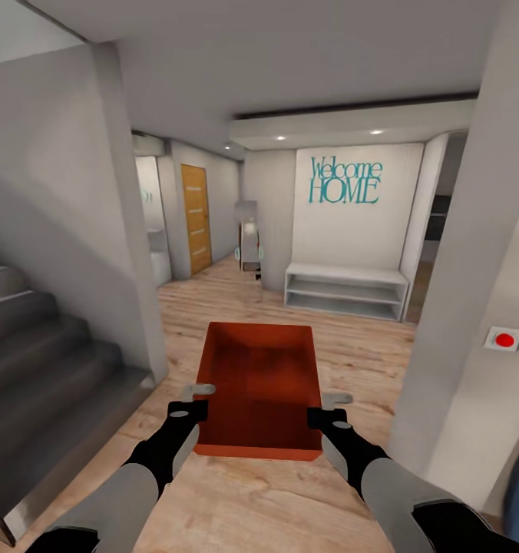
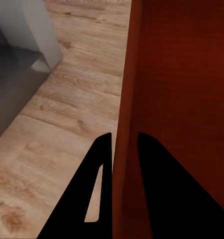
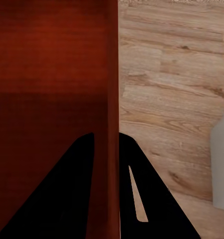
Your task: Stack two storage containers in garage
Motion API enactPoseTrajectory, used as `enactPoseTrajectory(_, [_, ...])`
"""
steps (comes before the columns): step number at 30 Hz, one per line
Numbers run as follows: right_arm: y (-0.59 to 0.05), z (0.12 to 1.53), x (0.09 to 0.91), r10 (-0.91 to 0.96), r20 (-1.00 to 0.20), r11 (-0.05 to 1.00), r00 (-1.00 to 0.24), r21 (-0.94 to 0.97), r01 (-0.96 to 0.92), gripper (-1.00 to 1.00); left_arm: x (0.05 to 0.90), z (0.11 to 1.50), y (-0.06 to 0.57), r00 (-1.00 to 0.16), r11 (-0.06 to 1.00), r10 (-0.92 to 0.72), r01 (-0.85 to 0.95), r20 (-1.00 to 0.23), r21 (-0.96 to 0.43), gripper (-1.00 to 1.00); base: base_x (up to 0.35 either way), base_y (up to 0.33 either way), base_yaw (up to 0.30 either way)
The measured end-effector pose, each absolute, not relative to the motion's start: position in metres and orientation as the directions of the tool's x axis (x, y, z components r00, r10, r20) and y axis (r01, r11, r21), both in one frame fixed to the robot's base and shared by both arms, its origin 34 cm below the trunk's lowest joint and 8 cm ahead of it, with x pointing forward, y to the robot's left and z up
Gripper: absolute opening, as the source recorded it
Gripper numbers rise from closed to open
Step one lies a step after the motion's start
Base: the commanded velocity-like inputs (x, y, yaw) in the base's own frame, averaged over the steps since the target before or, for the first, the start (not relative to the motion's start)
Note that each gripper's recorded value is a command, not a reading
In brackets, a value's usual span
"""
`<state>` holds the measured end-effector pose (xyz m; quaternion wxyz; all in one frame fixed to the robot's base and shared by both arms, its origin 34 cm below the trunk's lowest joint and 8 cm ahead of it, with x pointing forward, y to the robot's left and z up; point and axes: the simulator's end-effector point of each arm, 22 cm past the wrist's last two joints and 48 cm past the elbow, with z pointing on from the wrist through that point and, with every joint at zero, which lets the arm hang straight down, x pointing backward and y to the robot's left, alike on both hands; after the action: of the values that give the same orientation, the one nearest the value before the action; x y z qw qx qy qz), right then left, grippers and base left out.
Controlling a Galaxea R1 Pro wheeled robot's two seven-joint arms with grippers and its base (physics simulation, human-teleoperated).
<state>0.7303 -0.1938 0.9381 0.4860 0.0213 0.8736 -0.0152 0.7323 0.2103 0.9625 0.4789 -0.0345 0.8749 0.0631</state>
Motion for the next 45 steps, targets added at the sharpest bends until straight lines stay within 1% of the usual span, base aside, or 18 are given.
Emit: enactPoseTrajectory(45, [-0.1935, 0.9384, 0.7304, 0.023, -0.850, 0.999, -0.526, -0.006, 0.052, -1.00, 0.7325, 0.9628, 0.2106, -0.538, 0.990, 0.000, -0.121, -0.843, 0.077, -1.00, 0.324, 0.000, 0.000])
